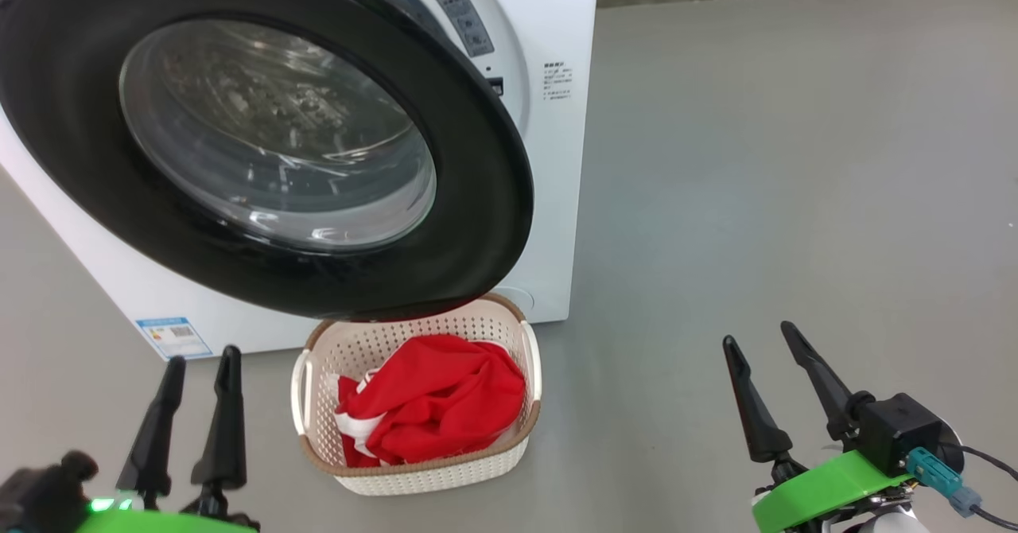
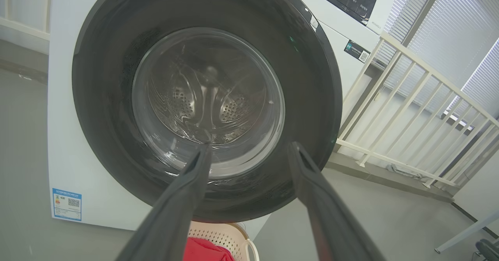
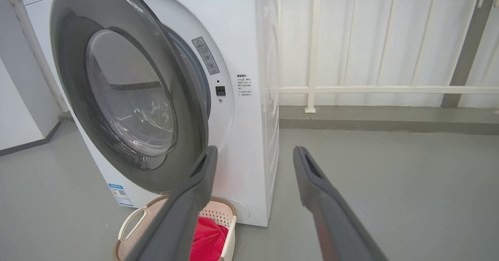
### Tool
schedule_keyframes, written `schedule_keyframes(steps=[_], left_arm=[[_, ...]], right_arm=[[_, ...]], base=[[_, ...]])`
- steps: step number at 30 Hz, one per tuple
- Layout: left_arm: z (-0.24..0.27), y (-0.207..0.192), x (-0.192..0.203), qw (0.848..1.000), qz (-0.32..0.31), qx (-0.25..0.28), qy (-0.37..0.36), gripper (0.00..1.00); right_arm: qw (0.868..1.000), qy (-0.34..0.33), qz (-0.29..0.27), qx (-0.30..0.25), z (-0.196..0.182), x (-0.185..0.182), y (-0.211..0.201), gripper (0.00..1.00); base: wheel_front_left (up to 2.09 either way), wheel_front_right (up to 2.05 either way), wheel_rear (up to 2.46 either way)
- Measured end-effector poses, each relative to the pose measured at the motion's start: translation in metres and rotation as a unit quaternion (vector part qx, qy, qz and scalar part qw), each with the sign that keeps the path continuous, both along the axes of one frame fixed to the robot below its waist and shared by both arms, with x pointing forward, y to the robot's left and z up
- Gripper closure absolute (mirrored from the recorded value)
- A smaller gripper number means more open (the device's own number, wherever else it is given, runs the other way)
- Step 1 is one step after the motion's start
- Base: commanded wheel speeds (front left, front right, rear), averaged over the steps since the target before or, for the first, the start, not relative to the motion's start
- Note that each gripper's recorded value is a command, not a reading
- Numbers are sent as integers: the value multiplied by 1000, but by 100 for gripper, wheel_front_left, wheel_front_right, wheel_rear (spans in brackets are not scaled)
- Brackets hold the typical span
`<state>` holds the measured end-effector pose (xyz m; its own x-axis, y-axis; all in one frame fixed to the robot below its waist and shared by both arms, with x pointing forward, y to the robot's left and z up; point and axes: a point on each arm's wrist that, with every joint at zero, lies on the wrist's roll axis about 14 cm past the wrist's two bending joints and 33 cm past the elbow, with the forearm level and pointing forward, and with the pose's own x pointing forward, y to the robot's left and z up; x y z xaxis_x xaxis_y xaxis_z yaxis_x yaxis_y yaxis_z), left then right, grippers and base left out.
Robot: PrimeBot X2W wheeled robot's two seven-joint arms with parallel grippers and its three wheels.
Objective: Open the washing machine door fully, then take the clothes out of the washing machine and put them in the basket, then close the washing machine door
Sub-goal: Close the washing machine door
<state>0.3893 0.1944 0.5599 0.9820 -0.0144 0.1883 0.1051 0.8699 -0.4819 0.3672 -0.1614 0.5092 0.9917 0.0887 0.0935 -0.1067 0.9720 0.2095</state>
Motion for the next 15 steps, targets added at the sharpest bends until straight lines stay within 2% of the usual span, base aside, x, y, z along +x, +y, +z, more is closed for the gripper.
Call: schedule_keyframes(steps=[6, 15], left_arm=[[-2, 3, -22, 998, 18, 64, -2, 0], [-11, 9, -42, 991, 51, 126, 8, 0]], right_arm=[[1000, -16, -16, 3, 9, -10, -10, 0], [1000, -17, -24, 5, 9, -21, -14, 0]], base=[[0, 0, 0], [0, 0, 0]])
